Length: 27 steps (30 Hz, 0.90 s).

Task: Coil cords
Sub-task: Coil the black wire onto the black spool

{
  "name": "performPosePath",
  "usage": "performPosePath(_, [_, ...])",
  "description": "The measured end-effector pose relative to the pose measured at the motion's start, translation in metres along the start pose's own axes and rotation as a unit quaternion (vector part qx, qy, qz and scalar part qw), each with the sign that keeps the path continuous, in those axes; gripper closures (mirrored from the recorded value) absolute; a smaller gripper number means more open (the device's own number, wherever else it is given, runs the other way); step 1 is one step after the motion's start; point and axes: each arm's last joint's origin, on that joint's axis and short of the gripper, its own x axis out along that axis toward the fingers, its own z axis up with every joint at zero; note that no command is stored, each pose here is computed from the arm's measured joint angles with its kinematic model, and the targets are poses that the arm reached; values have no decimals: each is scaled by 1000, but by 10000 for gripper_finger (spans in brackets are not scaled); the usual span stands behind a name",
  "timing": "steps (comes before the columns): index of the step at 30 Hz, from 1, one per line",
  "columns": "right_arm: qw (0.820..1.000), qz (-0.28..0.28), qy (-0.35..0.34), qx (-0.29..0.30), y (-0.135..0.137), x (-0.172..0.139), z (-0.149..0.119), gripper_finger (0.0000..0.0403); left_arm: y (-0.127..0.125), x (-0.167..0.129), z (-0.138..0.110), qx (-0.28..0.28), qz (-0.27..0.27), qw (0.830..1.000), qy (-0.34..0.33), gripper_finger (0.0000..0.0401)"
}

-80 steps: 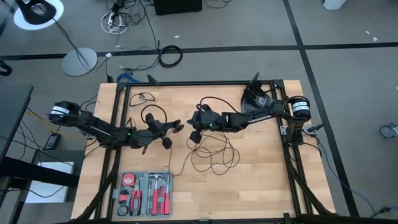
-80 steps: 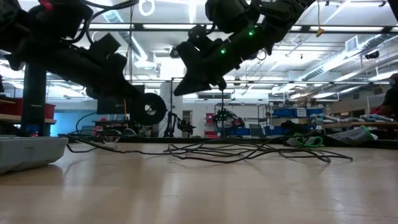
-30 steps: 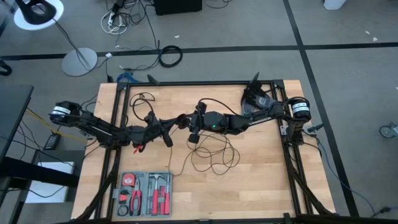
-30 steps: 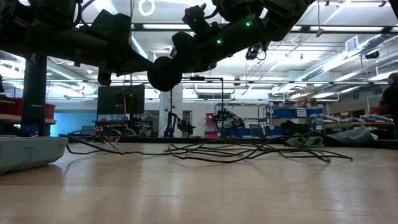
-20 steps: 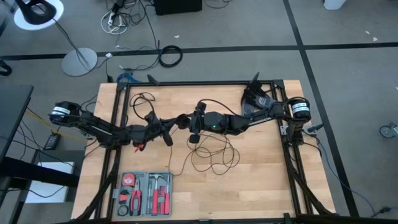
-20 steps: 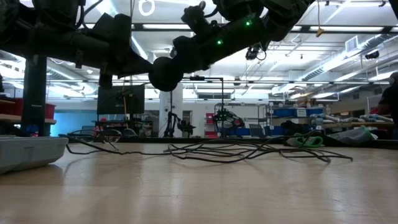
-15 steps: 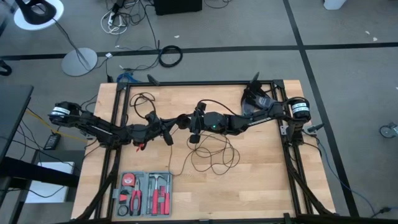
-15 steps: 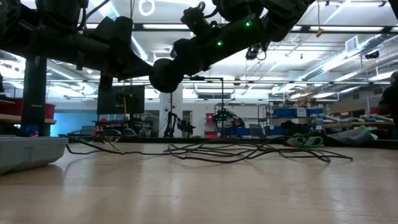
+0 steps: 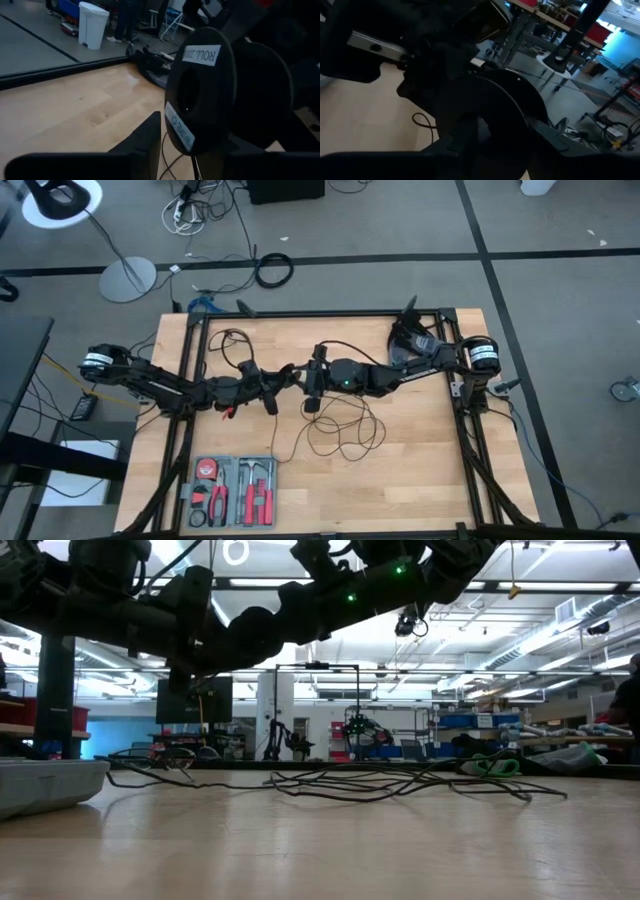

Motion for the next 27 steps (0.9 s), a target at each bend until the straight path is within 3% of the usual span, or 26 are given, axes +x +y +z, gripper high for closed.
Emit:
performPosePath(6, [1000,-15,16,0,0,0,-2,275,-1,0,2,33,-4,999,-12,293])
performPosePath(27, [997,-25,45,56,0,-1,-7,282,-1,-1,0,51,-17,999,0,293])
